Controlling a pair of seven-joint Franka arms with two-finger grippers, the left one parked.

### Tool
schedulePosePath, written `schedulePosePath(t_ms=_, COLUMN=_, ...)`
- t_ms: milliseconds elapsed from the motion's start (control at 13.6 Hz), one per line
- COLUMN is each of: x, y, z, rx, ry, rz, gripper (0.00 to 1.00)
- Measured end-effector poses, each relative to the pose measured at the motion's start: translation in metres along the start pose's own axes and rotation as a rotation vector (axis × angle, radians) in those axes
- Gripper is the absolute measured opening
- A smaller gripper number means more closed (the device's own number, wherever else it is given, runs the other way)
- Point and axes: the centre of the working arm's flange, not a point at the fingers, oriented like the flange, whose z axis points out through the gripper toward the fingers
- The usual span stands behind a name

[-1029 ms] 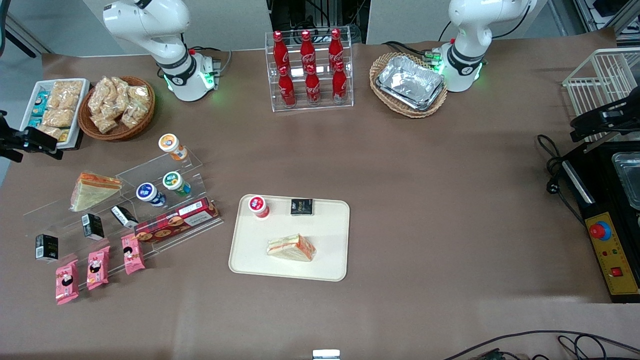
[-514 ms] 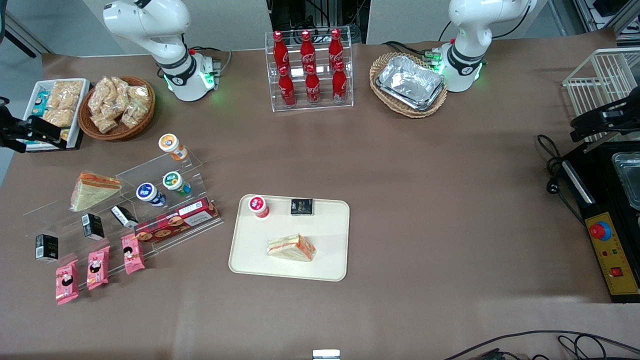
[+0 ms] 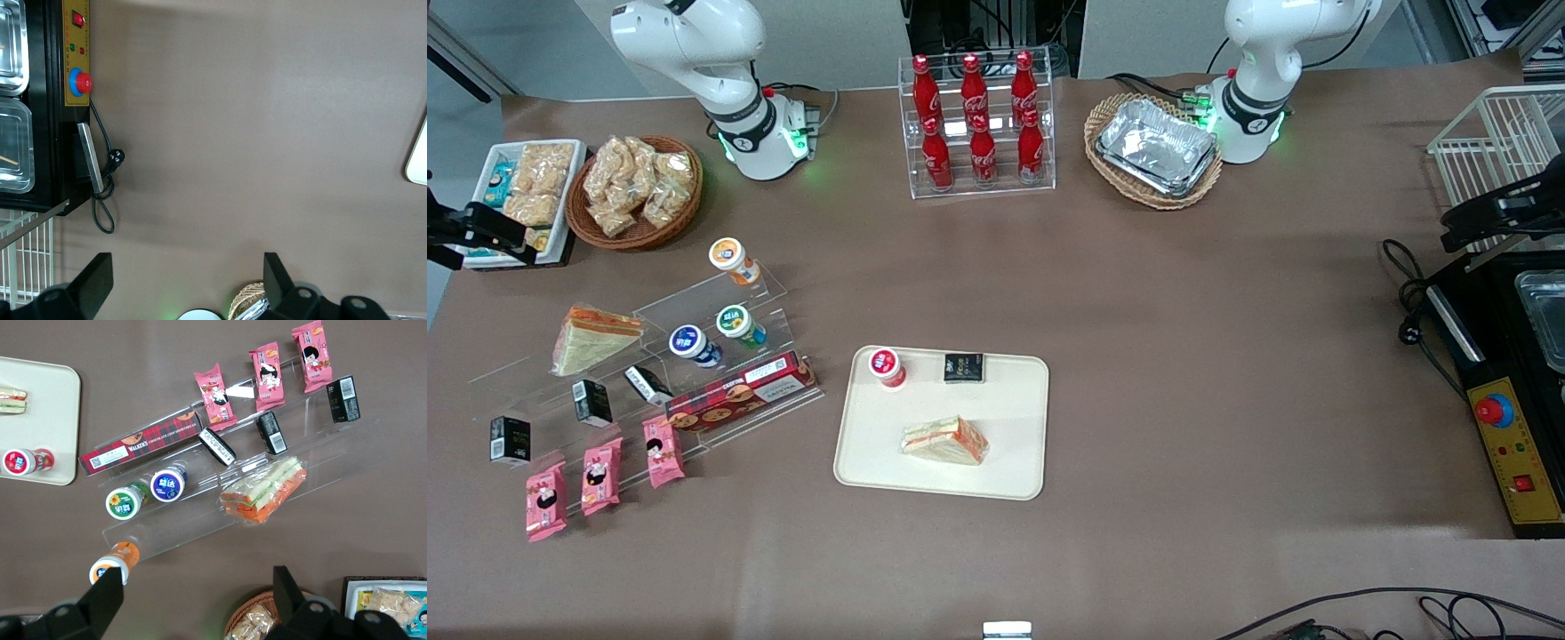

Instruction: Place sandwich on tray

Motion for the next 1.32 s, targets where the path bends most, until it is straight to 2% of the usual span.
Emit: schedulePosePath(t_ms=1323, x=0.032, y=0.0, z=0.029, rx=-0.006, ry=-0.047, rz=0.009, gripper=1.0)
